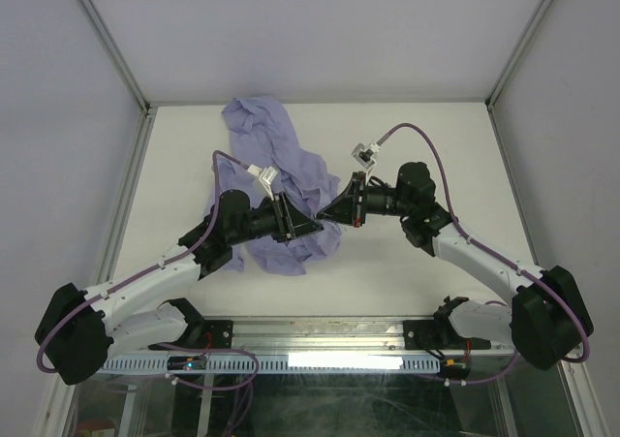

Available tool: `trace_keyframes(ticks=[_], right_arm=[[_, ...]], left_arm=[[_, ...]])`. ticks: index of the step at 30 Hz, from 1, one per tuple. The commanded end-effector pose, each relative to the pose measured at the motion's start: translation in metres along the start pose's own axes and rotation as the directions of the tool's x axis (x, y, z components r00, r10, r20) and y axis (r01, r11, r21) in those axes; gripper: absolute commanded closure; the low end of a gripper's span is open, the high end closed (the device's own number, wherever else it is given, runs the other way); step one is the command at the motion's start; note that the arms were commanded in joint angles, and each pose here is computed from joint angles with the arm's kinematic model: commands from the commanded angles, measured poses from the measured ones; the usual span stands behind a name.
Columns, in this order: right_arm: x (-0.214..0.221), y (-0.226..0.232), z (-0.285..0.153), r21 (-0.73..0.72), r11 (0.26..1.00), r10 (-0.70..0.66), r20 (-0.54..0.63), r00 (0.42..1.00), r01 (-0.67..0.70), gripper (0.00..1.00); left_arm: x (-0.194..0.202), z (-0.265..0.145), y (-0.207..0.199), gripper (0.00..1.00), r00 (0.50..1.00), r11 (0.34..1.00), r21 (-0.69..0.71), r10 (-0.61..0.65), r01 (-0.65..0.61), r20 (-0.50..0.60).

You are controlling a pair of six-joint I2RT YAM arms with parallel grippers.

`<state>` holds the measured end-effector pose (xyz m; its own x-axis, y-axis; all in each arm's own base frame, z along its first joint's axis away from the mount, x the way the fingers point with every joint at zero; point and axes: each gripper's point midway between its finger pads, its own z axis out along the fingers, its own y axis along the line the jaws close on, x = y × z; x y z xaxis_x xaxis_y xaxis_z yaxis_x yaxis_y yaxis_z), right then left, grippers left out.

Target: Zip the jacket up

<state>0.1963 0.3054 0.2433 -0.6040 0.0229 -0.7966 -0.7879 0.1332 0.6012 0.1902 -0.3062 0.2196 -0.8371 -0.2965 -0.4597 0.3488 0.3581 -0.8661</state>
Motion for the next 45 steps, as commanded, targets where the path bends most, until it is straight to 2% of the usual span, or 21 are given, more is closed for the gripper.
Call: trace_keyframes(ticks=[1, 2, 4, 11, 20, 21, 25, 28, 33, 37, 41, 45], right_arm=[[-0.027, 0.013, -0.001, -0.017, 0.997, -0.068, 0.070, 0.995, 0.069, 1.00], [-0.027, 0.013, -0.002, -0.016, 0.998, -0.068, 0.070, 0.995, 0.069, 1.00], [-0.028, 0.011, -0.004, -0.012, 0.998, -0.067, 0.071, 0.995, 0.068, 1.00], [-0.029, 0.008, -0.010, -0.024, 0.997, -0.079, 0.045, 0.996, 0.080, 1.00], [-0.041, 0.014, -0.013, -0.046, 0.995, -0.084, 0.087, 0.993, 0.088, 1.00], [-0.041, 0.013, -0.013, -0.043, 0.995, -0.085, 0.089, 0.992, 0.089, 1.00], [-0.033, 0.001, -0.014, 0.002, 0.996, -0.094, 0.071, 0.993, 0.094, 1.00], [-0.023, -0.011, -0.017, 0.063, 0.993, -0.099, 0.048, 0.994, 0.096, 1.00], [-0.016, -0.023, -0.023, 0.136, 0.983, -0.125, 0.031, 0.992, 0.120, 1.00], [-0.010, -0.030, -0.026, 0.171, 0.977, -0.133, 0.029, 0.991, 0.126, 1.00], [-0.005, -0.034, -0.028, 0.187, 0.974, -0.134, 0.027, 0.991, 0.127, 1.00], [-0.002, -0.033, -0.029, 0.185, 0.974, -0.137, 0.023, 0.990, 0.131, 1.00]], left_arm=[[-0.001, 0.001, -0.024, 0.76, 0.999, 0.994, 0.099, 0.053, -0.052, -0.002], [-0.001, -0.001, -0.025, 0.86, 0.998, 0.993, 0.102, 0.057, -0.056, -0.003], [0.000, -0.004, -0.025, 0.99, 0.998, 0.994, 0.096, 0.062, -0.062, -0.003], [0.002, -0.015, -0.016, 1.00, 0.998, 0.998, 0.033, 0.061, -0.061, 0.001], [0.028, -0.011, 0.005, 1.00, 0.993, 1.000, -0.013, 0.001, -0.002, -0.114], [0.028, -0.010, 0.007, 0.97, 0.993, 1.000, -0.025, -0.008, 0.006, -0.114], [0.016, -0.015, 0.011, 0.68, 0.998, 0.994, -0.109, -0.025, 0.019, -0.056], [0.013, -0.024, 0.023, 0.58, 0.998, 0.975, -0.217, -0.055, 0.046, -0.036], [0.033, -0.041, 0.056, 0.48, 0.983, 0.897, -0.421, -0.174, 0.134, -0.060], [0.048, -0.050, 0.083, 0.46, 0.978, 0.786, -0.604, -0.203, 0.131, -0.053], [0.066, -0.049, 0.102, 0.45, 0.978, 0.668, -0.739, -0.201, 0.088, -0.065], [0.080, -0.047, 0.124, 0.51, 0.976, 0.577, -0.810, -0.217, 0.102, -0.031]])
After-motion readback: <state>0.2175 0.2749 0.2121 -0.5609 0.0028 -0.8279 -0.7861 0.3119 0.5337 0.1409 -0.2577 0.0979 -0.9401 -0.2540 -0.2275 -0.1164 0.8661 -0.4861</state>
